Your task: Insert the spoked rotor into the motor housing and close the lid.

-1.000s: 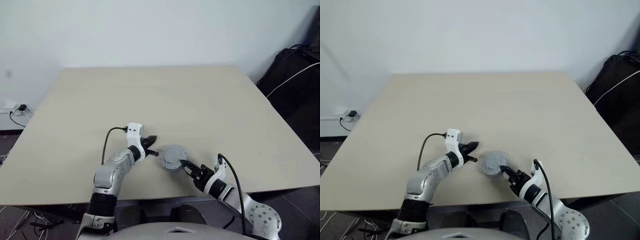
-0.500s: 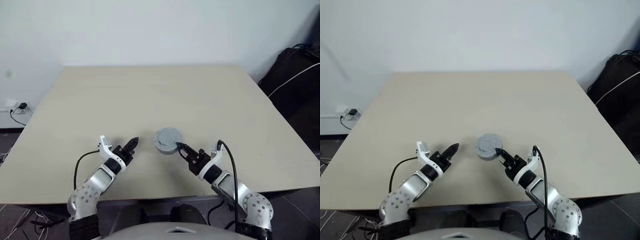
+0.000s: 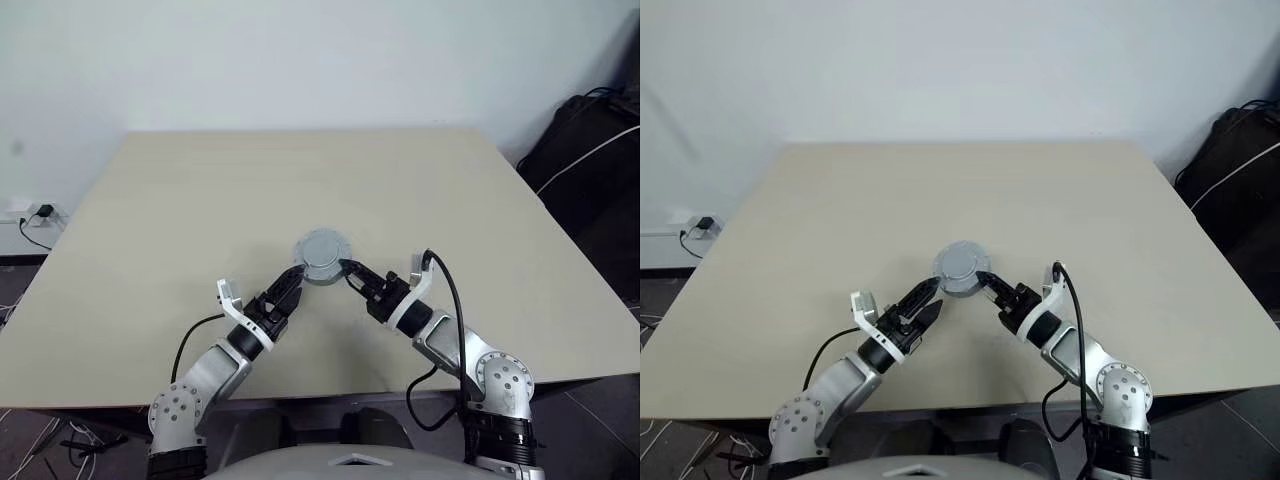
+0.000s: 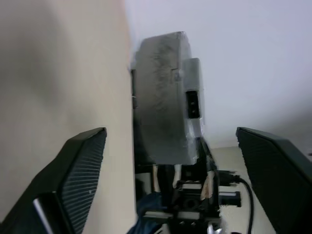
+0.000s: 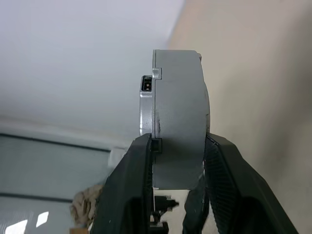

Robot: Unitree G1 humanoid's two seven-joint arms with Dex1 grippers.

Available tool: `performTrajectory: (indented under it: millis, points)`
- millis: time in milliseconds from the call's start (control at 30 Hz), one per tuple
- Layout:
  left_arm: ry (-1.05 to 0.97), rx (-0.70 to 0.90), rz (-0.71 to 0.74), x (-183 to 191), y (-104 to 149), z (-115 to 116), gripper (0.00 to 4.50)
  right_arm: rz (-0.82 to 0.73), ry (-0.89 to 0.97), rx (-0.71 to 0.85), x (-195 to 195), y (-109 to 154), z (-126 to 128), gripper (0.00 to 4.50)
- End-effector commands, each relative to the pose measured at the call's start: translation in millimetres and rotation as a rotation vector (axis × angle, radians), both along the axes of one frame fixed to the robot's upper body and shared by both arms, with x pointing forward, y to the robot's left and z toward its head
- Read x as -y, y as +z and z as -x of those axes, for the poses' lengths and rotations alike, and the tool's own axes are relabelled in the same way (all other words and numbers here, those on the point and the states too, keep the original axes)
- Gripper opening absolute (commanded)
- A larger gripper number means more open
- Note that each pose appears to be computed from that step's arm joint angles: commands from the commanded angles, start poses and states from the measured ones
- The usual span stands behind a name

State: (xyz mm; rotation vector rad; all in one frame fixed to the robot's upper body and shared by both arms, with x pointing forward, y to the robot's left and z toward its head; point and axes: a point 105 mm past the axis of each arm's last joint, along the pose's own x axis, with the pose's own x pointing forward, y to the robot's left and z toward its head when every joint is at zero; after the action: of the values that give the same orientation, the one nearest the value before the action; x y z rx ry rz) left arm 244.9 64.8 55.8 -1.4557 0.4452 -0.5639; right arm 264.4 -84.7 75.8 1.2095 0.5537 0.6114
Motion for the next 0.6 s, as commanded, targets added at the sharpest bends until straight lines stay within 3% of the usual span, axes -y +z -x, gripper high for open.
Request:
performTrajectory:
  millis: [33, 200, 467, 600]
  points:
    - [0.024, 0.020, 0.197, 23, 17, 1, 4.50, -0.071, 0.072, 0.066, -9, 22, 8, 1.20]
    - [0.001, 0.034, 0.234, 29, 20, 1, 4.50, -0.085, 0.146, 0.042, -15, 23, 23, 1.20]
    - [-0.011, 0.042, 0.264, 35, 21, -2, 4.50, -0.076, 0.143, 0.029, -10, 26, 27, 1.20]
    - [-0.009, 0.049, 0.276, 35, 22, -2, 3.61, -0.067, 0.119, 0.027, -5, 26, 24, 1.20]
